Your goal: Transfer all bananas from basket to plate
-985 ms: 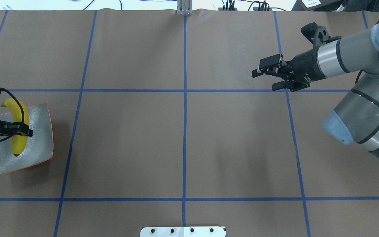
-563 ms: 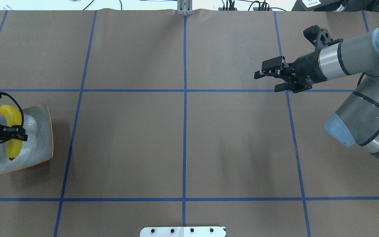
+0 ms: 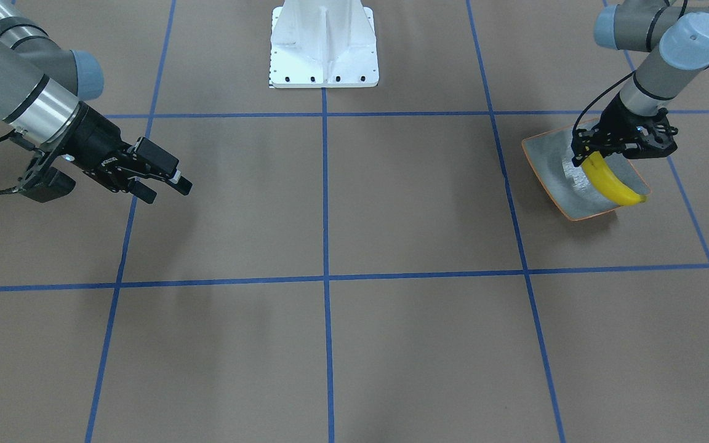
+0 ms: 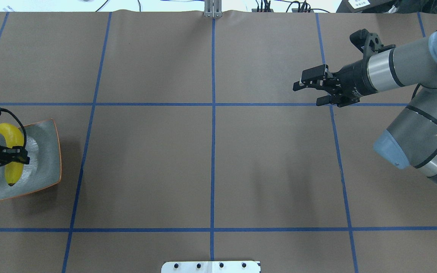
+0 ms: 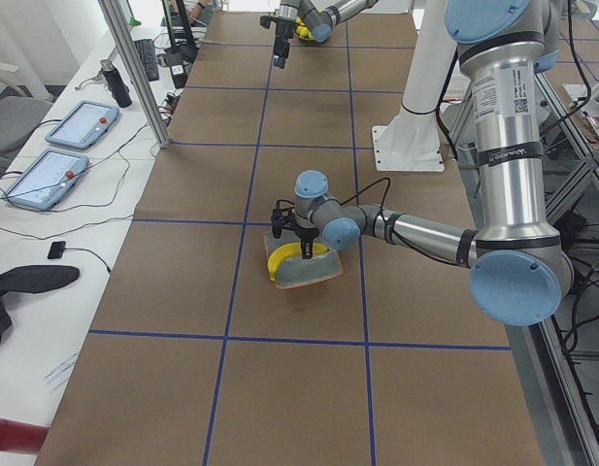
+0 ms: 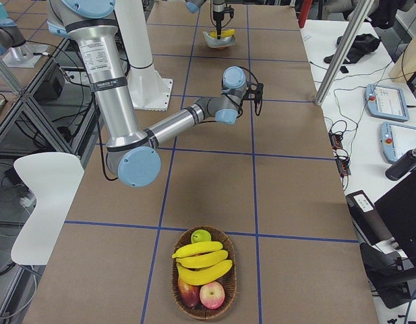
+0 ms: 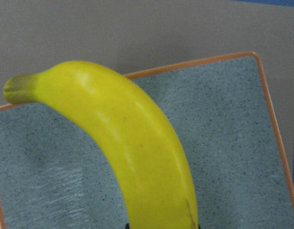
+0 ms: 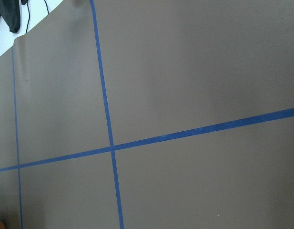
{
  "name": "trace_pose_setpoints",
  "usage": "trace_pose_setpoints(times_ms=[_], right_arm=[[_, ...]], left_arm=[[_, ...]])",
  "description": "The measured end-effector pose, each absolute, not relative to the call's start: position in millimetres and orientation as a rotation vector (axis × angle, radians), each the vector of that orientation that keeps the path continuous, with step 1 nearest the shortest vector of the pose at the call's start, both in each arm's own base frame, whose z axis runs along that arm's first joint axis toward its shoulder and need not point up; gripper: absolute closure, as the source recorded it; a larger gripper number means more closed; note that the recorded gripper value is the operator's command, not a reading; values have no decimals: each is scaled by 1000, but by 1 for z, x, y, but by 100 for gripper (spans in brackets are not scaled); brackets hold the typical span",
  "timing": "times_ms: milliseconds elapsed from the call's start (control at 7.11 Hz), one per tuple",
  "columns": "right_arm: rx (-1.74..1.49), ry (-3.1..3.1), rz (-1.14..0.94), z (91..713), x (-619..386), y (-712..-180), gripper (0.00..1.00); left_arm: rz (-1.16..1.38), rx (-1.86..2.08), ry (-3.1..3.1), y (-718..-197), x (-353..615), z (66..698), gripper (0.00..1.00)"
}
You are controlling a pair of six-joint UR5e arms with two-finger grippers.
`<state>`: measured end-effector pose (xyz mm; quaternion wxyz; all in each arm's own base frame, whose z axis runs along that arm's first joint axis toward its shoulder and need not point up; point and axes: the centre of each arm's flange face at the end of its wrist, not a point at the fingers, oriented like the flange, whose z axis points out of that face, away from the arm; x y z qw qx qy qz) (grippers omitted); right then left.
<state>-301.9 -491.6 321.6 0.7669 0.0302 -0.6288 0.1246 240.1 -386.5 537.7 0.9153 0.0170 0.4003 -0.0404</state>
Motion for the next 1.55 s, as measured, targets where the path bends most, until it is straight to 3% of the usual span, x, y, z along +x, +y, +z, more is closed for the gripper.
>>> trace_pose_setpoints(times_ms=[844, 1547], right_arm=[[64, -1347, 280, 341, -281, -482, 0], [185, -1153, 253, 490, -170, -461, 0]], left_arm=[[-66, 64, 855, -385, 231, 520, 30], [-15, 184, 896, -392, 140, 506, 27]])
